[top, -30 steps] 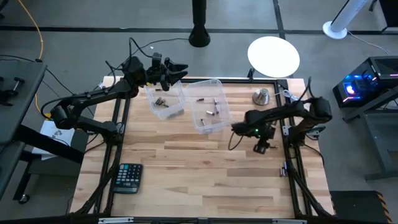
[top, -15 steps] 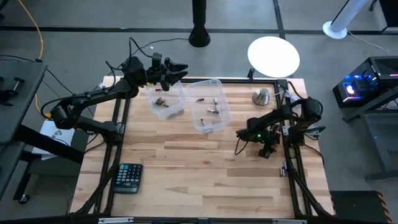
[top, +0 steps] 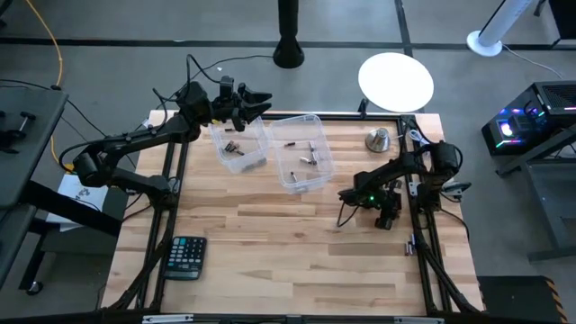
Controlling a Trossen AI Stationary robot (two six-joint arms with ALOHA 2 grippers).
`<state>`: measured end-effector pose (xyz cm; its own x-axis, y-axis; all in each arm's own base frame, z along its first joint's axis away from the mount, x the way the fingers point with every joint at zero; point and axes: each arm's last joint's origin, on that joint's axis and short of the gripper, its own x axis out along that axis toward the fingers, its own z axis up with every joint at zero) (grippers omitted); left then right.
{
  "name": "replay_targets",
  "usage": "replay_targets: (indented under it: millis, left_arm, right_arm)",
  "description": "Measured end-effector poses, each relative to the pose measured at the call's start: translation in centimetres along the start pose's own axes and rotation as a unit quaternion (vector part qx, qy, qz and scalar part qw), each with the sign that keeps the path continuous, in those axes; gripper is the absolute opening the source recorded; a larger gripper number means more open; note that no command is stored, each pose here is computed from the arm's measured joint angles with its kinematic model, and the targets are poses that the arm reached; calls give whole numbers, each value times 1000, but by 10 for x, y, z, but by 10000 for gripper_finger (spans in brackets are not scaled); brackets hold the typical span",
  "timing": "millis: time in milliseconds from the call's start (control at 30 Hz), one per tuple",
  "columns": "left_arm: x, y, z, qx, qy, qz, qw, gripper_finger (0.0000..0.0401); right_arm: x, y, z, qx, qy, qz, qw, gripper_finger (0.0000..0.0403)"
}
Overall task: Sort batteries
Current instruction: Put black battery into the left transparent bin
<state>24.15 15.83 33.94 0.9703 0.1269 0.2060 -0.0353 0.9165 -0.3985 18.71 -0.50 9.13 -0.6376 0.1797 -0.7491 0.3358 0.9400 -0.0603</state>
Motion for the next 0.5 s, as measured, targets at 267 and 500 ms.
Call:
replay_targets:
  millis: [267, 500]
  left_arm:
    - [-1, -2, 4, -12, -22, 1, 1000, 245]
    - [4, -12, 21, -1, -50, -21, 999, 245]
  right_arm:
    - [-1, 7, -3, -5, -7, -3, 1000, 16]
    - [-40, 21, -34, -28, -62, -5, 998, 7]
